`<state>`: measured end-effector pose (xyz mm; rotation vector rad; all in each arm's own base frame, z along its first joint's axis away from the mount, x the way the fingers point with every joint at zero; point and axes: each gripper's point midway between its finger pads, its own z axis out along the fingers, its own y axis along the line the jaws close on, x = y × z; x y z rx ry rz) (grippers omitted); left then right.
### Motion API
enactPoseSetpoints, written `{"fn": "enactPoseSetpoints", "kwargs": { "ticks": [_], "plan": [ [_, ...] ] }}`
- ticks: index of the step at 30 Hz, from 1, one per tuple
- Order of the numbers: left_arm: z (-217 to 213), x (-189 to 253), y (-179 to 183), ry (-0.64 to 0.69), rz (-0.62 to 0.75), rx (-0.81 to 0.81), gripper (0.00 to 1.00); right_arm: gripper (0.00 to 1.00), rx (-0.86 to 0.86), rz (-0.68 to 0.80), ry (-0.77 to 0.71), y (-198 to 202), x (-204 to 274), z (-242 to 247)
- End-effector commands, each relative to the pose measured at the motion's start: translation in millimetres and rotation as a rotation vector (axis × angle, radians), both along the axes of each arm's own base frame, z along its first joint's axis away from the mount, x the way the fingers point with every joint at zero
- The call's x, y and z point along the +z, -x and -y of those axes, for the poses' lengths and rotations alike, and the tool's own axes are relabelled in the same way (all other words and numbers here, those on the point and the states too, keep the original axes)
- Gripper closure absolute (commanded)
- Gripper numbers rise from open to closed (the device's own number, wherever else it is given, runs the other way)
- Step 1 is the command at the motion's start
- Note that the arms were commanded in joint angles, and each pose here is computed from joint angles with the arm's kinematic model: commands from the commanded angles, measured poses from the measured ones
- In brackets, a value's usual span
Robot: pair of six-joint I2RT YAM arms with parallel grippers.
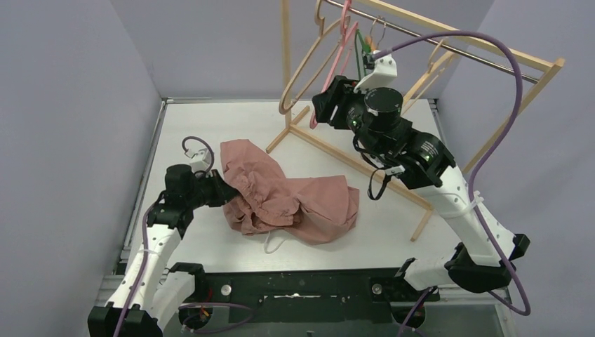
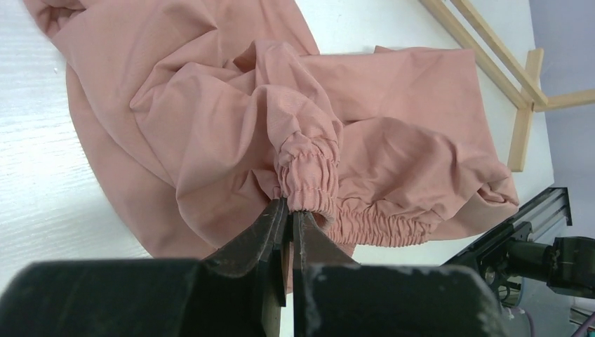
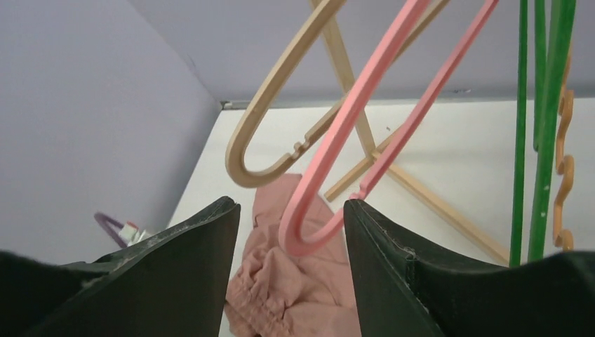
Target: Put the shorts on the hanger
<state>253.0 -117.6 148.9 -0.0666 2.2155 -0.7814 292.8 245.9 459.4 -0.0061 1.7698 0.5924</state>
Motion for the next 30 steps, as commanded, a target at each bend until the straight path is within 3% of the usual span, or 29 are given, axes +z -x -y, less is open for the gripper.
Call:
{"fn": "enactPoseSetpoints", "kwargs": {
  "ticks": [1, 8, 18, 25, 30],
  "plan": [
    [3, 35, -14, 0.018, 0.173, -0.015, 1.0, 0.43, -0.124, 0.144, -0.034, -26, 45, 3],
    [1, 37, -13, 0.005, 0.188, 0.005, 1.0, 0.38, -0.38, 0.131, 0.104, -64, 32, 21],
    [5, 43, -9, 0.006, 0.21, -0.008, 1.0, 0.38, -0.423, 0.057, 0.164, -100, -11, 12],
    [3, 47, -7, -0.002, 0.229, 0.001, 1.0, 0.51, -0.463, 0.021, 0.224, -96, -25, 25],
    [3, 47, -7, -0.002, 0.231, -0.002, 1.0, 0.7, -0.488, 0.04, 0.251, -93, -21, 35]
  ]
}}
